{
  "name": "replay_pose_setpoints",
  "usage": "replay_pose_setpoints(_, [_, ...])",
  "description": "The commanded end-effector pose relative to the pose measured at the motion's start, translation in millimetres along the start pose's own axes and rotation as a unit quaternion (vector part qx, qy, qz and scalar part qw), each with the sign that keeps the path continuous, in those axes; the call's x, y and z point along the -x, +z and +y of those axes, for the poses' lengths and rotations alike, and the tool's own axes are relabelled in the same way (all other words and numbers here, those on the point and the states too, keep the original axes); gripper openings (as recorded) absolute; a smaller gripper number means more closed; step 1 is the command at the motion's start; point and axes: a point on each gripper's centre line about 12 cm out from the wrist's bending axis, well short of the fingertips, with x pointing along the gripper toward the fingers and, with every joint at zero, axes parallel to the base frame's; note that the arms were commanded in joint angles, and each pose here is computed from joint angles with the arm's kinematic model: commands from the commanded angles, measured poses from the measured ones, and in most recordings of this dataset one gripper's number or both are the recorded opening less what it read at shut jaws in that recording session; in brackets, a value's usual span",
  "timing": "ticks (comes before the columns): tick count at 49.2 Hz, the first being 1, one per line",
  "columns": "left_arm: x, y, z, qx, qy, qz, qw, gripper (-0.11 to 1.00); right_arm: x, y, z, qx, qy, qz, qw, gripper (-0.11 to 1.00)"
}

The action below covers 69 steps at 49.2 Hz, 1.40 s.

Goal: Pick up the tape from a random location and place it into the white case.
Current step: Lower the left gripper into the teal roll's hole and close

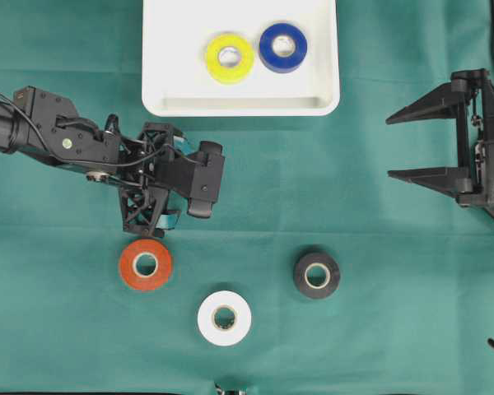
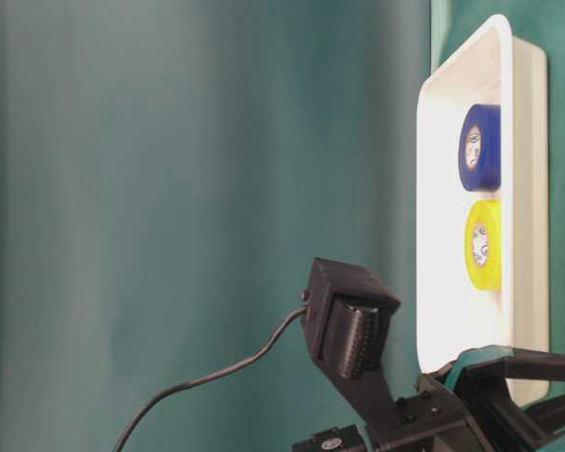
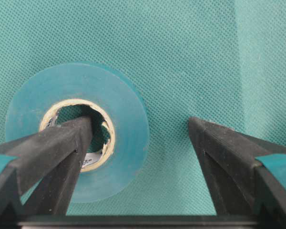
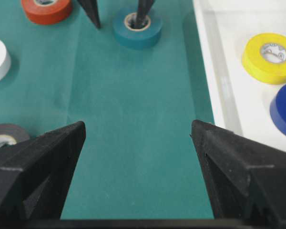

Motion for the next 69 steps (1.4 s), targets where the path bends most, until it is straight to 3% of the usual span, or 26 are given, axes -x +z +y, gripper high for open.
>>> replay_pose_setpoints(1, [3.9,3.0,2.2,0.001,0.002,-0.007,1.0,0.96,-0.6,3.8,0.6,0.001,0.001,-0.005,1.0,0.87])
replay_pose_setpoints(15, [4.6,3.0,4.7,0.016,0.002,-0.007,0.9998,0.91,-0.6,3.8,0.6,0.0,0.001,-0.005,1.0,0.87])
replay_pose_setpoints(18, [5.8,3.6,4.9,0.016,0.003,-0.007,0.9998,0.81,-1.2,3.4,0.6,0.0,0.001,-0.004,1.0,0.87])
replay_pose_setpoints(27, [9.4,0.6,5.1,0.01,0.002,0.008,0.9999,0.33,-2.3,2.6,0.4,0.001,0.0,-0.001,1.0,0.87])
replay_pose_setpoints(30, [10.4,1.1,5.2,0.01,0.002,0.006,0.9999,0.22,-2.3,2.5,0.7,0.001,0.001,-0.001,1.0,0.87])
replay_pose_setpoints(69, [12.5,2.4,5.9,0.011,0.002,0.006,0.9999,0.23,-2.5,2.0,0.2,-0.001,-0.001,0.001,1.0,0.87])
